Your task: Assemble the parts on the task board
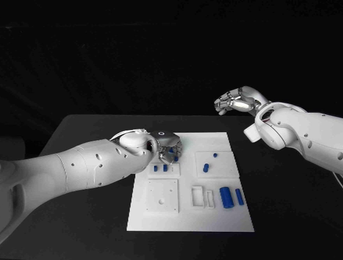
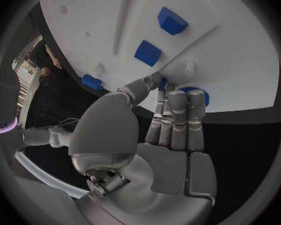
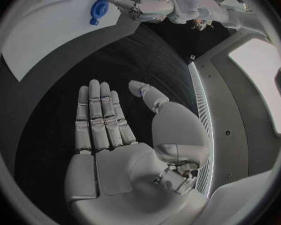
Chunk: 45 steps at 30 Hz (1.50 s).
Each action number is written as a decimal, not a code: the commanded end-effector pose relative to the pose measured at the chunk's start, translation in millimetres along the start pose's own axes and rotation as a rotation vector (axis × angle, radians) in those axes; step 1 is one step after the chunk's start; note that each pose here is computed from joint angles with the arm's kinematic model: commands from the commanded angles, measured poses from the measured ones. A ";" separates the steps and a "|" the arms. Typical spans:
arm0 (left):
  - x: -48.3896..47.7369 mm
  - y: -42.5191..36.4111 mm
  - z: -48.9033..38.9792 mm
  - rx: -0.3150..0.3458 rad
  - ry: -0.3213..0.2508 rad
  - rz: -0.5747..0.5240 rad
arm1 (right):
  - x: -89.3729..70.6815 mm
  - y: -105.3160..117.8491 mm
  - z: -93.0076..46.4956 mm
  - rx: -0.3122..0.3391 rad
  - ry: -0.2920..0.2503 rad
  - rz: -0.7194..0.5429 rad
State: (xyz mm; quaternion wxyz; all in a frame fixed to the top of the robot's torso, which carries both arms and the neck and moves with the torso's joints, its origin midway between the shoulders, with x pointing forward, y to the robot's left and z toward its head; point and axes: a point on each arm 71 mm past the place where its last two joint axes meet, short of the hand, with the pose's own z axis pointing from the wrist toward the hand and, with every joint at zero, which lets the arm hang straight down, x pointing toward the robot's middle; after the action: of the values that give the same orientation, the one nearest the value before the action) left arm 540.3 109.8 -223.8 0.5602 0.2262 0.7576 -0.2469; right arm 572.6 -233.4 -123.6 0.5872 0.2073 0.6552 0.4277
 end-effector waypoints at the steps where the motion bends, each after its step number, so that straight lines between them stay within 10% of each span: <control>1: 0.7 -1.8 1.9 0.005 -0.005 -0.008 | 1.6 1.4 0.1 -0.012 0.015 0.001; 45: 13.8 1.5 6.3 -0.016 0.042 -0.002 | 3.4 3.0 0.4 -0.018 0.018 0.002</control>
State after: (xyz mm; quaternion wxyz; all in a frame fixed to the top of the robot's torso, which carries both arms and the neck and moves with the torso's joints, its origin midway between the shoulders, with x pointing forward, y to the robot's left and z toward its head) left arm 546.6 105.8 -227.0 0.5637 0.2169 0.7585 -0.2446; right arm 572.1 -231.1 -123.5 0.5860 0.2058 0.6553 0.4298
